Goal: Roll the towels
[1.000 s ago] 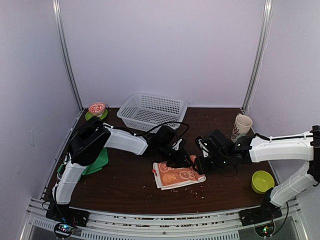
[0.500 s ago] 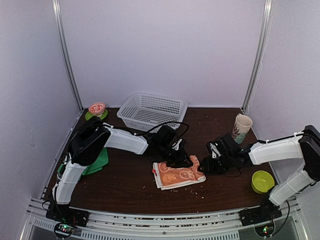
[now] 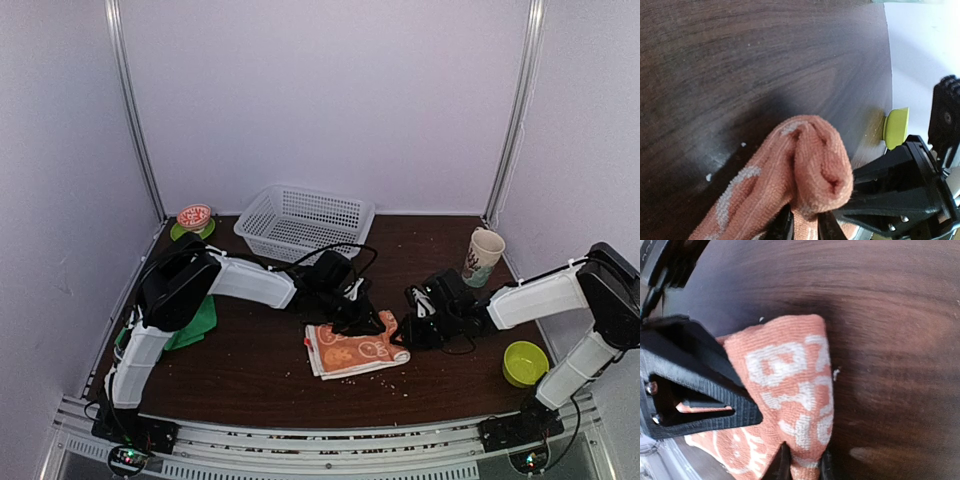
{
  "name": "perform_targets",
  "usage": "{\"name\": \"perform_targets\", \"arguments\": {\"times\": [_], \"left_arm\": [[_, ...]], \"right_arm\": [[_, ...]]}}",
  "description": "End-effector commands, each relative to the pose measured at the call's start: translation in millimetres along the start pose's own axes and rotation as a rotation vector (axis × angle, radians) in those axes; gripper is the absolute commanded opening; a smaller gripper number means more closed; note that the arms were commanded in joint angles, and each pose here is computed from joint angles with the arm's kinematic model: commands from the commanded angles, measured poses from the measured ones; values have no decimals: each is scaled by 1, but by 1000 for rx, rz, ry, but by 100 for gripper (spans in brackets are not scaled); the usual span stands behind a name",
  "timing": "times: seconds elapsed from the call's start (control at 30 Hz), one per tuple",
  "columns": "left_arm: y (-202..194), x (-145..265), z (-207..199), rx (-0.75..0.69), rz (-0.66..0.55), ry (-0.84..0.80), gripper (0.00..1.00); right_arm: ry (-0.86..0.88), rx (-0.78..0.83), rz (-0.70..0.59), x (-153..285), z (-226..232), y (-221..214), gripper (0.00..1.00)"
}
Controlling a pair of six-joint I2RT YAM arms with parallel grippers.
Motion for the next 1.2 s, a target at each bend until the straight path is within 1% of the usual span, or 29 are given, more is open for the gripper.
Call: {"name": "perform_targets", "arguments": {"times": [0.0, 0.07, 0.3, 0.5, 0.7, 0.93, 1.17], "left_arm": [[4, -3, -2, -18, -9, -4, 19], [3, 0, -5, -24, -11, -5, 19], [-5, 21, -21, -56, -23, -21, 19], [-14, 44, -34, -79, -48, -47, 19], [-13, 50, -42, -98, -75, -85, 19], [-3, 38, -57, -107, -69, -152, 19], [6, 17, -50, -88, -37, -152, 19]], "right_arm": [[-41, 13, 39, -4, -11, -10, 9], [-86, 30, 46, -1, -16, -9, 0], [-334, 147, 93, 23, -35, -3, 0], [-496, 275, 117, 31, -25, 3, 0], [-641, 358, 117, 27, -13, 4, 0], [-612, 351, 107, 16, 1, -1, 0], [-600, 349, 91, 18, 3, 1, 0]]}}
Point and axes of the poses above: each gripper's point midway between its finger pads, its own x axis back along the fingers, its own z axis along the line the jaws close on, y = z × x, the point moved 2 cm from there along x, back along the fingers, and after that the axes turned 11 degrees about x, right-handed, at the moved point
